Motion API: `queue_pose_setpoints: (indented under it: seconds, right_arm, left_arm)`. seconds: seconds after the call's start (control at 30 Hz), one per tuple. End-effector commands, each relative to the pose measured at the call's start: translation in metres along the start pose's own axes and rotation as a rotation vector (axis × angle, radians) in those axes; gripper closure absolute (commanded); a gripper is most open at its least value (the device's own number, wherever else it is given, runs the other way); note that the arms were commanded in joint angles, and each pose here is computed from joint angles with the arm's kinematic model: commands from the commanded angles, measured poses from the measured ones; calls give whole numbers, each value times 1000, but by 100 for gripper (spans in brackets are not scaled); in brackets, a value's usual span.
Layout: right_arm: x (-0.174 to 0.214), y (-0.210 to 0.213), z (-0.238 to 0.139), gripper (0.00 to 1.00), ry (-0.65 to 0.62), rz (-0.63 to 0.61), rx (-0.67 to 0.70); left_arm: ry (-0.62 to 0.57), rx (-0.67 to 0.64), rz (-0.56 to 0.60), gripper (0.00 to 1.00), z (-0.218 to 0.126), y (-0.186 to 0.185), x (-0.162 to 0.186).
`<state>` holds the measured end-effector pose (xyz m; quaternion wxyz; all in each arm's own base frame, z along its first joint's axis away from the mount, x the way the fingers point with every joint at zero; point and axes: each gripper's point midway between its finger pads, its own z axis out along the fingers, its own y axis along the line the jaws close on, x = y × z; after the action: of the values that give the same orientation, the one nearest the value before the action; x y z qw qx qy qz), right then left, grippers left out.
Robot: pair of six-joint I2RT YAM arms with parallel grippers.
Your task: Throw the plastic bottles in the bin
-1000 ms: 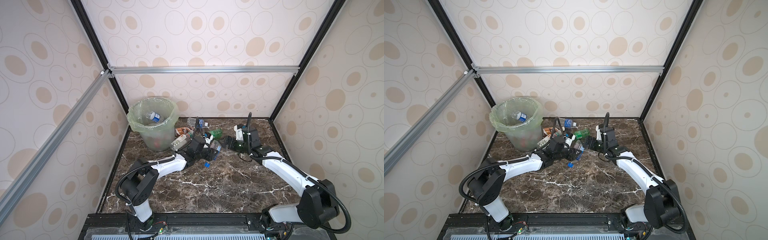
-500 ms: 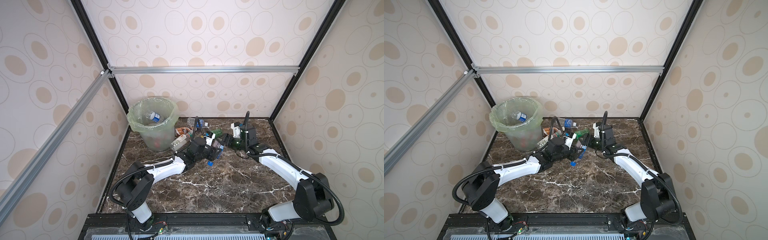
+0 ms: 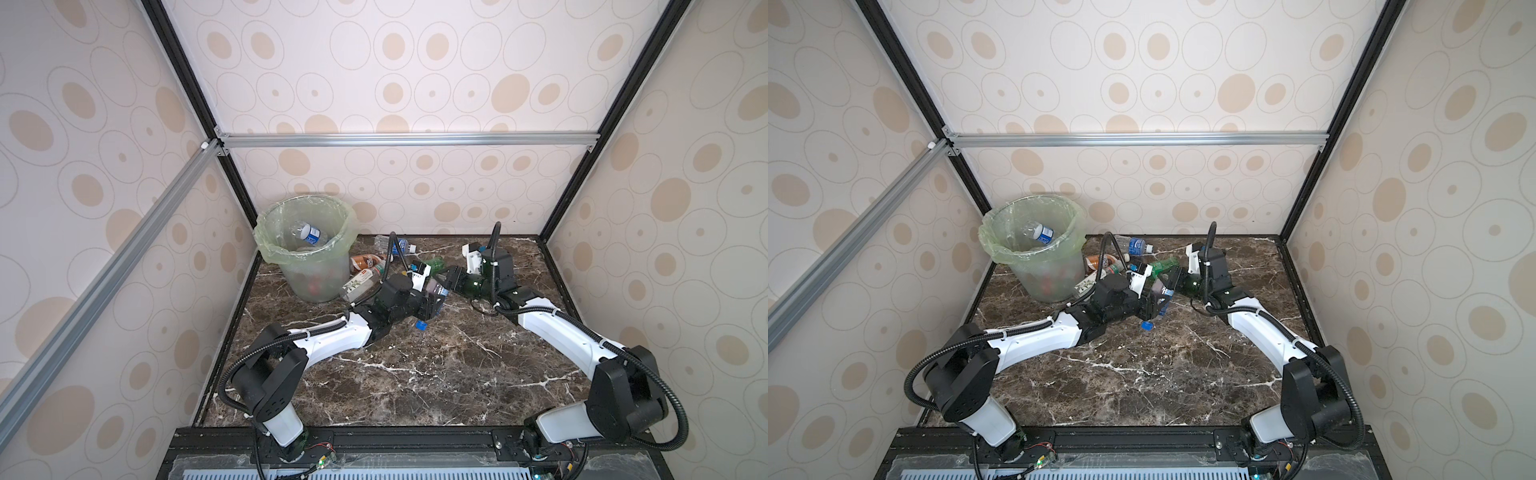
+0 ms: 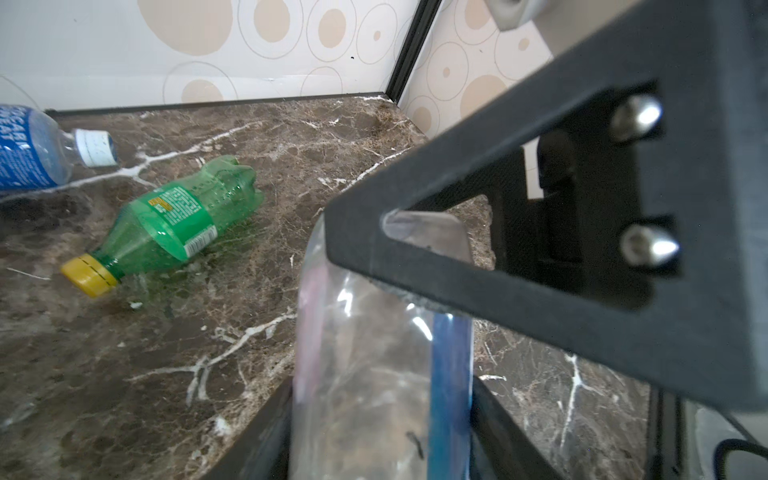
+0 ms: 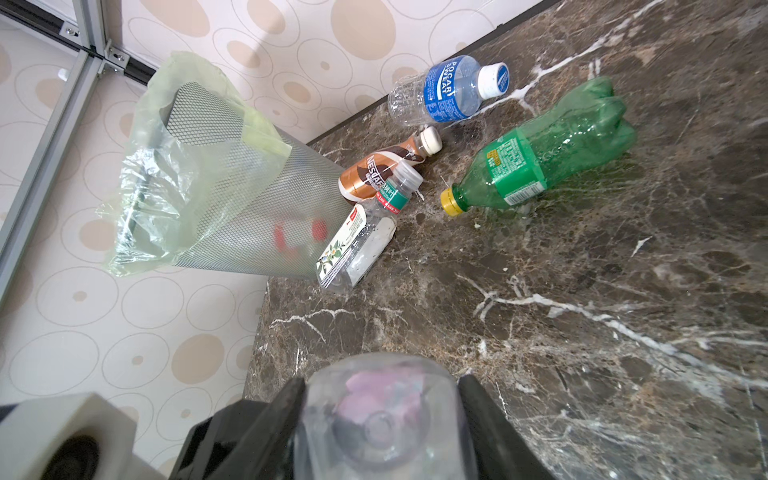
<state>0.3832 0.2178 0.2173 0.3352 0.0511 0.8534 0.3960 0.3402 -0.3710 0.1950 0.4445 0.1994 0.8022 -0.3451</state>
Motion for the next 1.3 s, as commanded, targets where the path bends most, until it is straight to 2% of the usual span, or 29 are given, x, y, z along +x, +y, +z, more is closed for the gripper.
queue_pose_setpoints:
  seconds: [0.0, 0.23, 0.4, 0.57, 0.7, 0.77, 0.93, 1.27]
  right_arm:
    - [-10, 6, -6, 55, -41, -6, 1]
    - [-22, 13, -9, 57, -74, -9, -8]
    - [-26, 20, -11, 57, -84, -2, -27]
    - [-26, 18, -10, 57, -83, 14, -25]
    - [-25, 19, -8, 56, -80, 21, -33]
    - [-25, 19, -8, 52, -77, 16, -30]
    - [-28, 19, -19, 32, -94, -19, 2]
    - [-39, 8, -58, 2, -154, -43, 62]
  left_arm:
    - [-63, 9, -3, 27, -7, -9, -18]
    - [-46, -11, -11, 16, -8, -2, -7]
    - [-41, 1, -12, 16, -4, -4, -2]
    - [-42, 28, -12, 30, 0, -8, -2]
    - [-44, 37, -12, 54, 1, -10, 0]
    - [-48, 33, -9, 56, -1, -10, -2]
    - [-36, -12, 16, 54, -3, -5, -6]
    - [-20, -116, 57, 54, -14, 9, -23]
